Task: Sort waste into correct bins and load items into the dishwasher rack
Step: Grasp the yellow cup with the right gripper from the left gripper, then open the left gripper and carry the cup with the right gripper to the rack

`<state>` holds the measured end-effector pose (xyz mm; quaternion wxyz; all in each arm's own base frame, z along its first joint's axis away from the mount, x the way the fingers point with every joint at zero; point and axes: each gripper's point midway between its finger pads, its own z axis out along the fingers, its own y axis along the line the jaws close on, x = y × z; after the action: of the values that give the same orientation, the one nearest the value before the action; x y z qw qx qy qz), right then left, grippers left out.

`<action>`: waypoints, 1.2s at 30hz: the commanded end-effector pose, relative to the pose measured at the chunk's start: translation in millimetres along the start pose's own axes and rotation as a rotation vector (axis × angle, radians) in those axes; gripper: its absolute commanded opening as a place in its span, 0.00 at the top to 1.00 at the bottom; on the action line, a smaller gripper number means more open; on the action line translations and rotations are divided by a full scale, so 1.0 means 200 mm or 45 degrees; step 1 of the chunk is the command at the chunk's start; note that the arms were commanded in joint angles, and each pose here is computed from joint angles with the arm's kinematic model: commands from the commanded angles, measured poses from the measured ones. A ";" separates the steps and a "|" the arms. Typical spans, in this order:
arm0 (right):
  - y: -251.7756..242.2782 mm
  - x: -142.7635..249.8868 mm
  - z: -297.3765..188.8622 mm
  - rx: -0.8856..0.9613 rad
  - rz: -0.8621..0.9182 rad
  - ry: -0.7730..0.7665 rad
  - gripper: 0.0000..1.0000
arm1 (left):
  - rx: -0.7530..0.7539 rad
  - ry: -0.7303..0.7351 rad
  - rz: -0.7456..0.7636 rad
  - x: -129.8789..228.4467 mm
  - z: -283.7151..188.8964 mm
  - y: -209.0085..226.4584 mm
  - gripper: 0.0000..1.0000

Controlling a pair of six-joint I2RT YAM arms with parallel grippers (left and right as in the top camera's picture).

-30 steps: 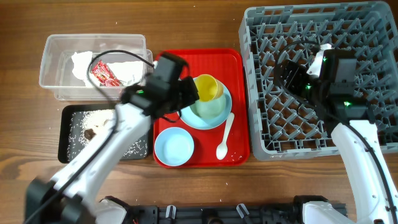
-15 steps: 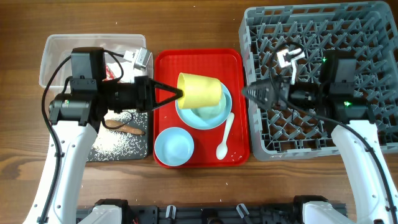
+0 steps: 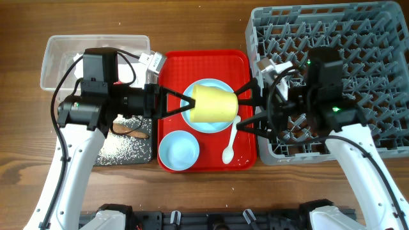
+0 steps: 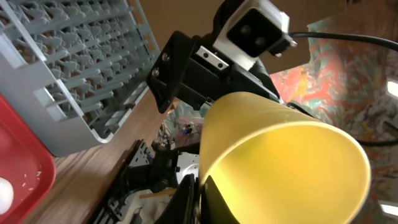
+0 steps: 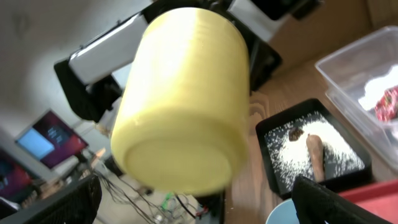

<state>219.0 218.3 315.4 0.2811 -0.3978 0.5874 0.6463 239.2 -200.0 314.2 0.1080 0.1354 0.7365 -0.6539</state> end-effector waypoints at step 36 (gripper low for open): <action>0.06 -0.12 0.16 0.006 -0.026 0.035 0.23 | 0.039 0.028 0.085 0.02 0.02 -0.01 0.96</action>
<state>213.9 248.1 334.3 0.2618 -0.4098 0.5868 0.6474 236.2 -202.4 315.4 0.1185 0.1581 0.7292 -0.6551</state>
